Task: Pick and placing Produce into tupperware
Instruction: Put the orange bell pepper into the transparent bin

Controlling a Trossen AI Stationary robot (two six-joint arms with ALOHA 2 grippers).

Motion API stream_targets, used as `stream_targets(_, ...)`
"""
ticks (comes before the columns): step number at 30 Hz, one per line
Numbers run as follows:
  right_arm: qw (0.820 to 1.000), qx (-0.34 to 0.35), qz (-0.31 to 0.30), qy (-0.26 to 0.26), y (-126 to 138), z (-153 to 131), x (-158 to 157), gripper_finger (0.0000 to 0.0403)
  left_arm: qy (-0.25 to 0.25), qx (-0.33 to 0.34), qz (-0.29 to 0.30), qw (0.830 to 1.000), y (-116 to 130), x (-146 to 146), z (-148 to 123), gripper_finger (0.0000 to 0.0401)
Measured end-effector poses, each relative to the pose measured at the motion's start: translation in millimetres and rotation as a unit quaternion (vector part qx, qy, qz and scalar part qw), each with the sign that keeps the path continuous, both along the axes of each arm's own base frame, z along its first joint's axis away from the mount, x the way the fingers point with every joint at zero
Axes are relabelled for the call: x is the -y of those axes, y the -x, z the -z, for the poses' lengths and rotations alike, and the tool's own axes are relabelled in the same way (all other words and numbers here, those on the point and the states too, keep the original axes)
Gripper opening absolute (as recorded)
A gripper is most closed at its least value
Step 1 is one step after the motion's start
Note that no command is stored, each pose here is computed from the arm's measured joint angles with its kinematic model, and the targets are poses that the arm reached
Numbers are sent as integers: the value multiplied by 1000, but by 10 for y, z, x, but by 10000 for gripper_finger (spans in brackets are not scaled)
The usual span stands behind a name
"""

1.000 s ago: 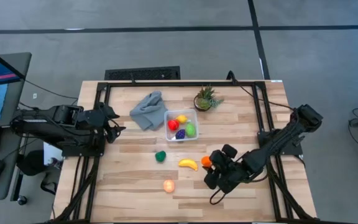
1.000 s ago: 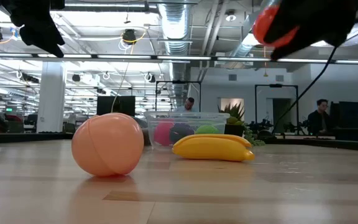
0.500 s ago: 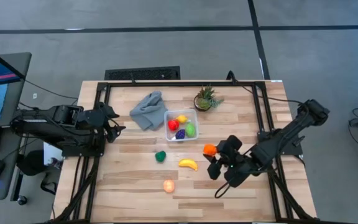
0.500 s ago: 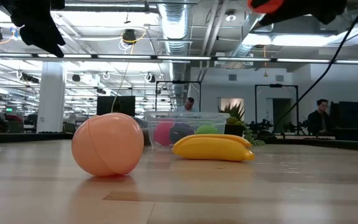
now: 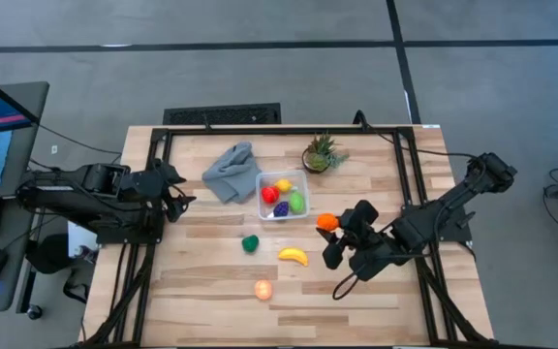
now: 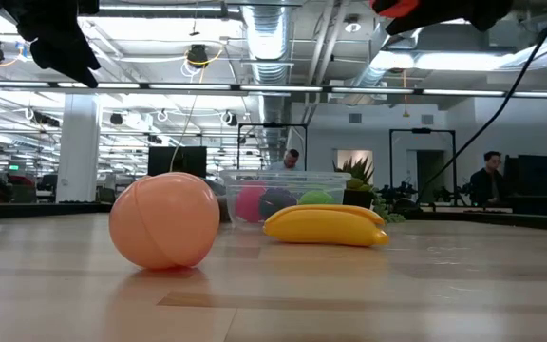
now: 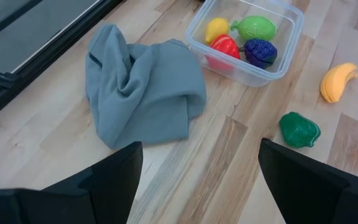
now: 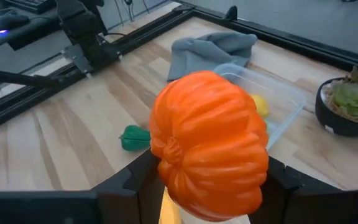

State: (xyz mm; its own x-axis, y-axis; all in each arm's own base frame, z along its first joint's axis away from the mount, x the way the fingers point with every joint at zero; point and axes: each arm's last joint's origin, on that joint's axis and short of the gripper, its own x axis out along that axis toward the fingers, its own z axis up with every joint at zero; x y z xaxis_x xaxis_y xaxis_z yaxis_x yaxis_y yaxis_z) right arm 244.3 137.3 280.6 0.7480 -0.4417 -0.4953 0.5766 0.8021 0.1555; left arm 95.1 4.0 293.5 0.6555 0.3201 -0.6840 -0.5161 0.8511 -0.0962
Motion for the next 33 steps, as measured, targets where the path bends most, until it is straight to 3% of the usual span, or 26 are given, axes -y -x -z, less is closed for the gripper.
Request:
stream_targets(18,999,-4,14,35,-37,-6,81,206,1,1,-4,1000,-1,-1,0,308)
stream_targets(33,996,-48,52,61,-76,41,318,205,0,3,-6,1000,-2,-2,-3,308)
